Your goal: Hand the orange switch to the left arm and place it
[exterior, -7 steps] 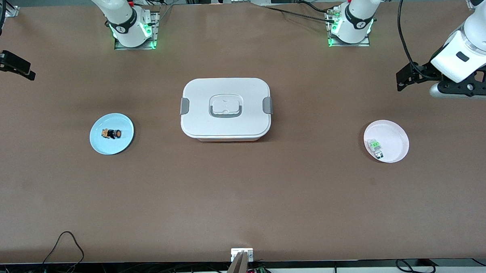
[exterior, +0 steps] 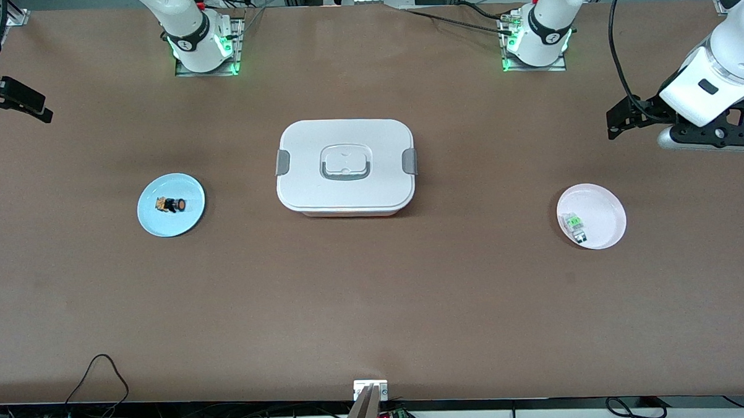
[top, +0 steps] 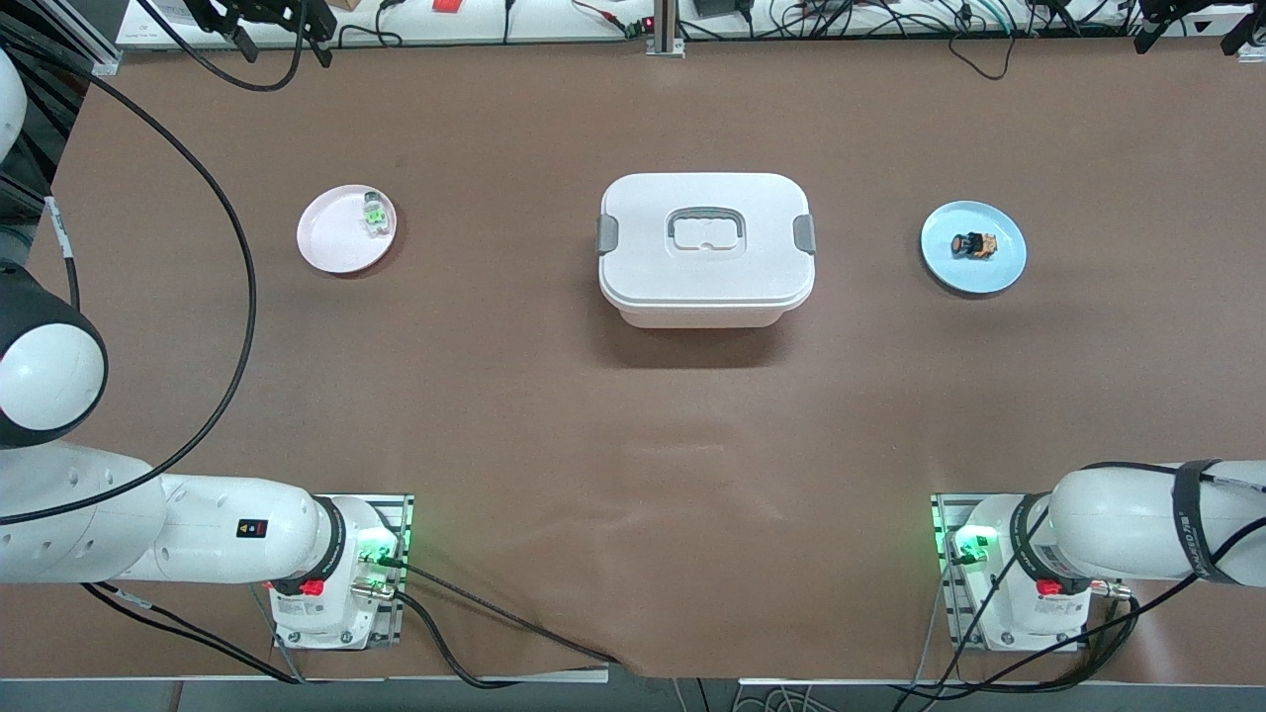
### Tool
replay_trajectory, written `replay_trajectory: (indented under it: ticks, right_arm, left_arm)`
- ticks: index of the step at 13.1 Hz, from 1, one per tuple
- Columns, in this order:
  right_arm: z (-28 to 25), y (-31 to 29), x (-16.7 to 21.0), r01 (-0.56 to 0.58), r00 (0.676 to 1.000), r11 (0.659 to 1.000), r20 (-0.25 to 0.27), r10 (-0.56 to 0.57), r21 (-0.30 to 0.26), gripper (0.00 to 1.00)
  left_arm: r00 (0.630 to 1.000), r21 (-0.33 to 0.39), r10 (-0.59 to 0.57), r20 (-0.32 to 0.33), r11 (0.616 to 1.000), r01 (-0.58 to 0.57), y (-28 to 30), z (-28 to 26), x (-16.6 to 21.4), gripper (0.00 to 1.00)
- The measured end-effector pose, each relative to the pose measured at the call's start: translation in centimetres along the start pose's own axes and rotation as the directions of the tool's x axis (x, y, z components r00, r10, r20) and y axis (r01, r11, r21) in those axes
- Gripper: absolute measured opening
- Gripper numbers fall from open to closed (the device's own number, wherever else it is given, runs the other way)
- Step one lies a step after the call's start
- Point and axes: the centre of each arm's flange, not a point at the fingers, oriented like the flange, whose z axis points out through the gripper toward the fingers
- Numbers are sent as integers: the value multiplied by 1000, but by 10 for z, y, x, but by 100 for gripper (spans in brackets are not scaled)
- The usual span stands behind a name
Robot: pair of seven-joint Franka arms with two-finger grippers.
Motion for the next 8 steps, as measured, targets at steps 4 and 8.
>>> replay_trajectory:
  ticks: [4,8]
  right_arm:
    - [2,0,2,0,1000,1000,-2,0,1,100]
    - [5,0,5,0,1000,1000,1,0,1,100]
  left_arm:
    - [1000,0,0,0,1000,0,0,0,0,100]
    - [1000,0,0,0,1000,0,0,0,0,100]
